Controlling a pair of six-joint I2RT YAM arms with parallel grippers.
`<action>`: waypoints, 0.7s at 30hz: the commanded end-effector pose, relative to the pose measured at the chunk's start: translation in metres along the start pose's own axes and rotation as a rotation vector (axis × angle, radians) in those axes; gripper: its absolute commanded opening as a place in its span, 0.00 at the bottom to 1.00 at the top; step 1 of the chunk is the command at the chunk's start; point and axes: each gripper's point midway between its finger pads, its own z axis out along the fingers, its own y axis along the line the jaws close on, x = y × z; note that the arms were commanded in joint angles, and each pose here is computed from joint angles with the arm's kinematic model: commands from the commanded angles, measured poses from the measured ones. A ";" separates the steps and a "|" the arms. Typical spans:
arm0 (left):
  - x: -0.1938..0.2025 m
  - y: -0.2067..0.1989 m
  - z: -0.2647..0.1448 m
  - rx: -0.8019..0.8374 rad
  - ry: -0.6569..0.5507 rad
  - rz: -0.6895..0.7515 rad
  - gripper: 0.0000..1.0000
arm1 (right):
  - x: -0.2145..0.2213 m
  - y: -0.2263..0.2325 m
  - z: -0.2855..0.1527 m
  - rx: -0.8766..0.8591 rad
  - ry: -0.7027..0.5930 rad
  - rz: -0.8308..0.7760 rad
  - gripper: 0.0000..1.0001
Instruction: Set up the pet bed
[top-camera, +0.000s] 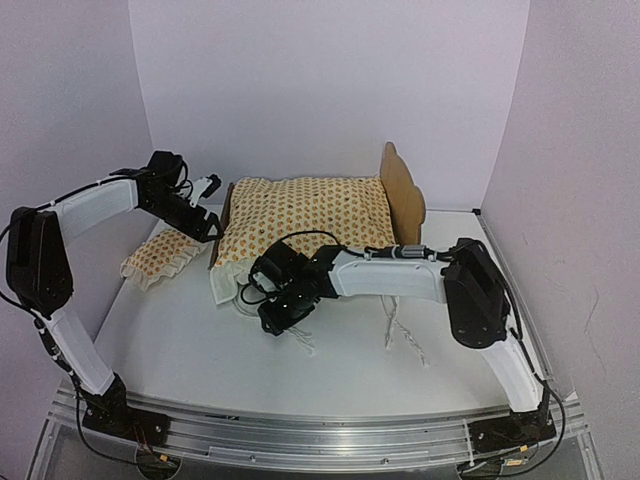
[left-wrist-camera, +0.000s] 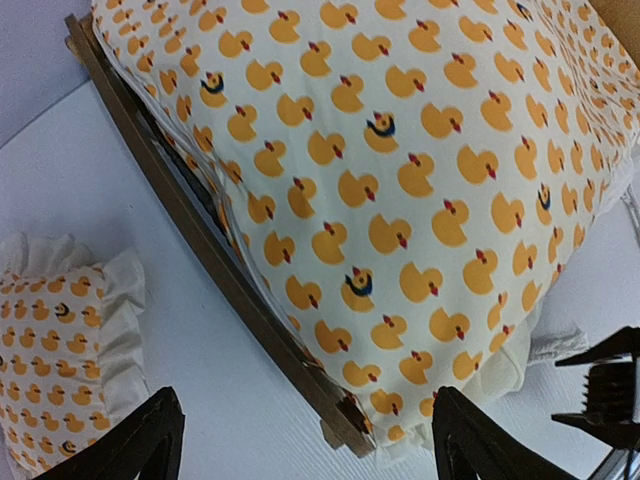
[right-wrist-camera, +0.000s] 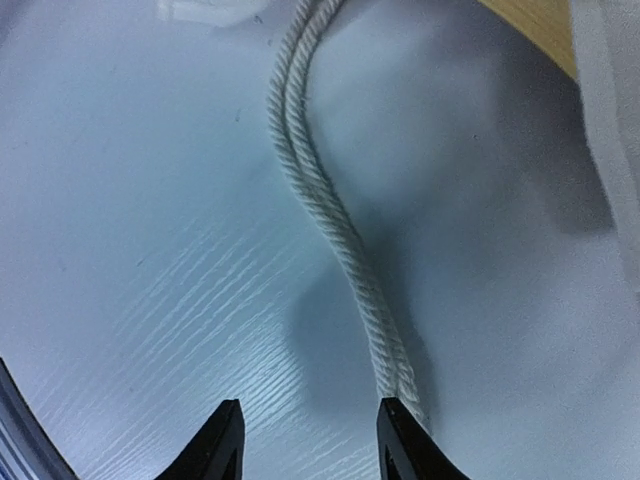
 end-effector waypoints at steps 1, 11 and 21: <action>-0.004 -0.020 -0.029 0.042 -0.088 0.004 0.84 | -0.002 -0.009 0.020 0.041 0.018 0.039 0.41; 0.028 -0.043 -0.041 0.131 -0.080 -0.099 0.82 | 0.013 -0.024 0.042 0.111 0.059 0.025 0.23; 0.078 -0.031 -0.035 0.173 -0.090 -0.553 0.77 | -0.056 -0.004 -0.024 0.089 -0.131 -0.057 0.34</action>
